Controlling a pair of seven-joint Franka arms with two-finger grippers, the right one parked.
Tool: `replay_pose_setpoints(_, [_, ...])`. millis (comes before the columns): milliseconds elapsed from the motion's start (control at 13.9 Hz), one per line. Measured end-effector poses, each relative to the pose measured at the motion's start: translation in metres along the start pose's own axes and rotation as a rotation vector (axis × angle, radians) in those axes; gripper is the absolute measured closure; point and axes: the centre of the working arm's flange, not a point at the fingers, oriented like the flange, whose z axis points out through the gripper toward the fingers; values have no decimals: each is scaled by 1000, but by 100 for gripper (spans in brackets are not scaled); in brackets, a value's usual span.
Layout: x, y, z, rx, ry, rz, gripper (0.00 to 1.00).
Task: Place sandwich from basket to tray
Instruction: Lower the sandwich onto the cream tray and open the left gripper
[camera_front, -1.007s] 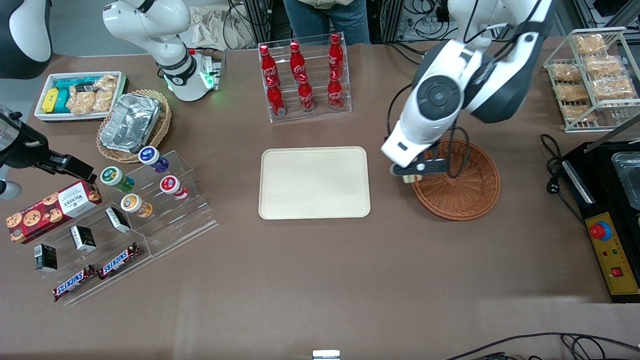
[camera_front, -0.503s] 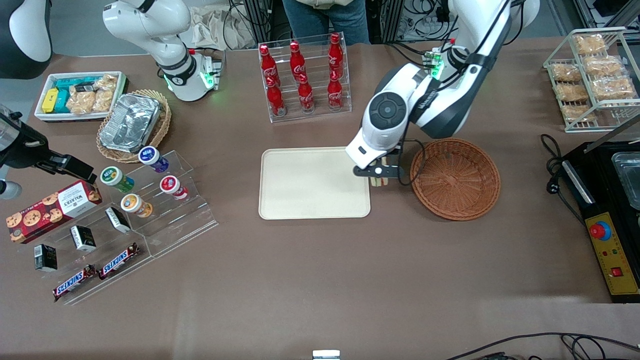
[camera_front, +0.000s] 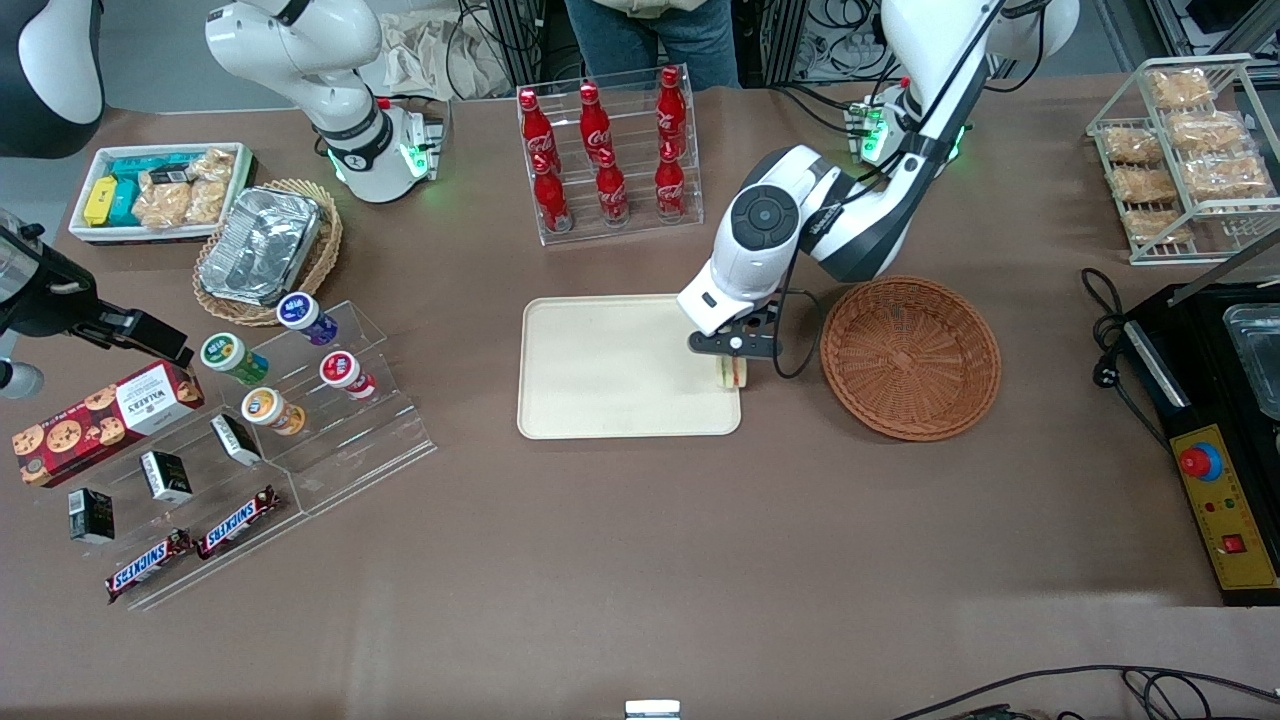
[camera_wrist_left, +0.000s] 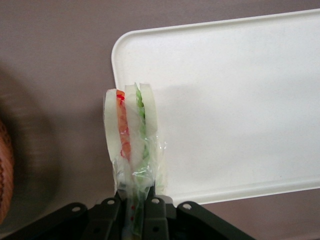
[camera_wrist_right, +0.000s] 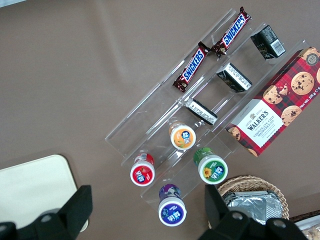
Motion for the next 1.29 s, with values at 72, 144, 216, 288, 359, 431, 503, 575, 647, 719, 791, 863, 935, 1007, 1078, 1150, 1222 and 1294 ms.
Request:
replay_pose_setpoints(72, [0,2,4,-3,1,4,85])
replay_pose_setpoints(144, [0,4,7,-8,4,5,85])
replay_pose_setpoints(216, [2,4,11,-15,10,4,85])
replay_pose_setpoints(288, [3,4,16,-20,13,3,85])
replay_pose_setpoints(359, [4,5,22,-25,15,2,85])
replay_pose_setpoints(431, [5,5,27,-30,17,1,85])
replay_pose_setpoints(503, [7,5,33,-37,21,0,85])
replay_pose_setpoints(575, [8,6,39,-45,27,-1,85])
replay_pose_setpoints(647, [10,6,44,-51,32,-2,85])
replay_pose_setpoints(719, [11,6,48,-53,33,-1,85])
replay_pose_setpoints(791, [11,6,51,-54,34,0,85])
replay_pose_setpoints(863, [11,6,52,-53,34,1,85])
replay_pose_setpoints(935, [11,6,52,-53,34,1,78])
replay_pose_setpoints(1007, [12,6,51,-54,36,-1,70])
replay_pose_setpoints(1078, [13,6,49,-56,40,-4,59])
replay_pose_setpoints(1150, [16,6,45,-59,47,-8,51])
replay_pose_setpoints(1222, [18,4,39,-59,53,-13,40])
replay_pose_setpoints(1294, [21,0,29,-52,53,-20,31])
